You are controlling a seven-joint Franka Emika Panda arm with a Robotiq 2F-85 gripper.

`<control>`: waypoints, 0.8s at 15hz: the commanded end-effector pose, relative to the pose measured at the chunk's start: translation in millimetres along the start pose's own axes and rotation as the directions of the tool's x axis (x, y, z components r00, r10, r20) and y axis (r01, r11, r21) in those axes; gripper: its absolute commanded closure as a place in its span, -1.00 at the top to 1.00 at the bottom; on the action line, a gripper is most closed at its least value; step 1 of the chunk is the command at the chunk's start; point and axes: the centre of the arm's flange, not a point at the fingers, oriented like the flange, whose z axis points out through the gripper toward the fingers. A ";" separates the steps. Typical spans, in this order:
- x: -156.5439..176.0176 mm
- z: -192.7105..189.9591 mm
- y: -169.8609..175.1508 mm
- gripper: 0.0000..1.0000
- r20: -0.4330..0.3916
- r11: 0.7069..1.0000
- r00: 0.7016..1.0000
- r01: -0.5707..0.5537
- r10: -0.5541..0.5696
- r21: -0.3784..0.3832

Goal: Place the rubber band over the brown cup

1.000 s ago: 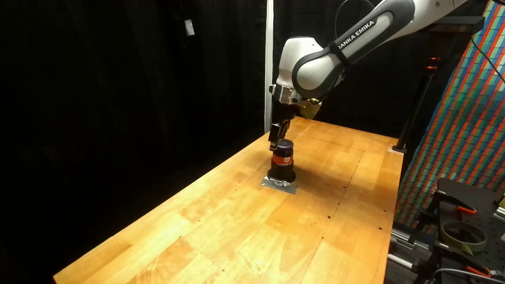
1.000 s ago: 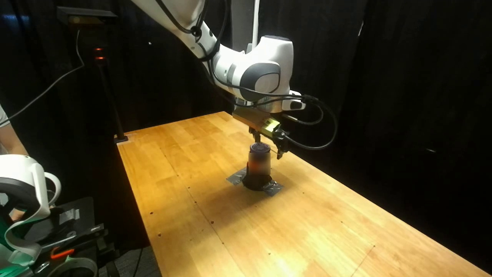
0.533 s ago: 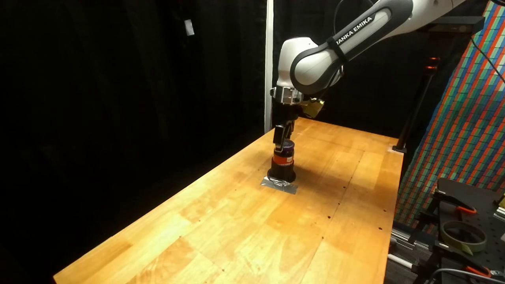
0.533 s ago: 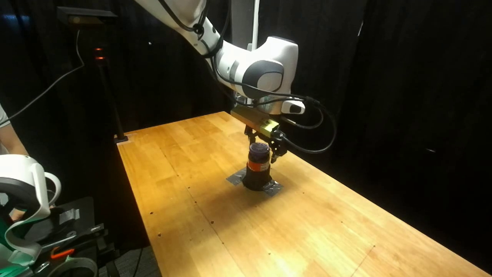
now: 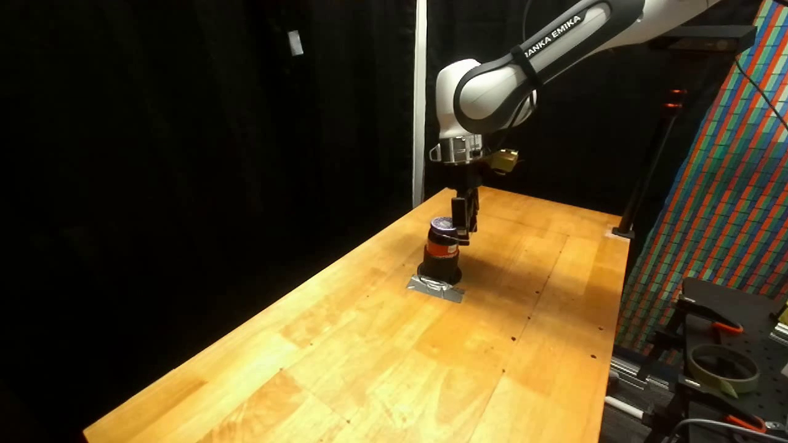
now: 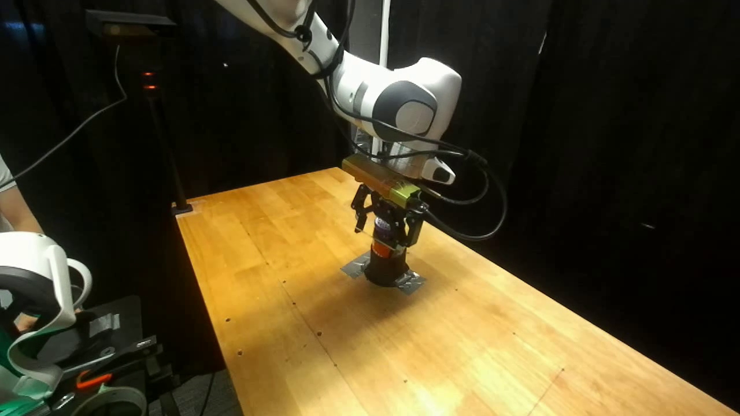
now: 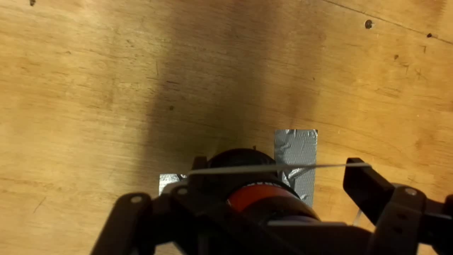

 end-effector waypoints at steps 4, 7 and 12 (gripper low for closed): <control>-37.4 -4.5 -1.2 0.31 -0.051 0.998 0.997 0.058 -0.058 0.001; -60.2 -4.9 -0.1 -0.16 -0.120 0.996 0.988 0.091 -0.093 -0.019; -100.2 -2.8 1.3 -0.78 -0.295 0.994 0.950 0.092 -0.104 -0.054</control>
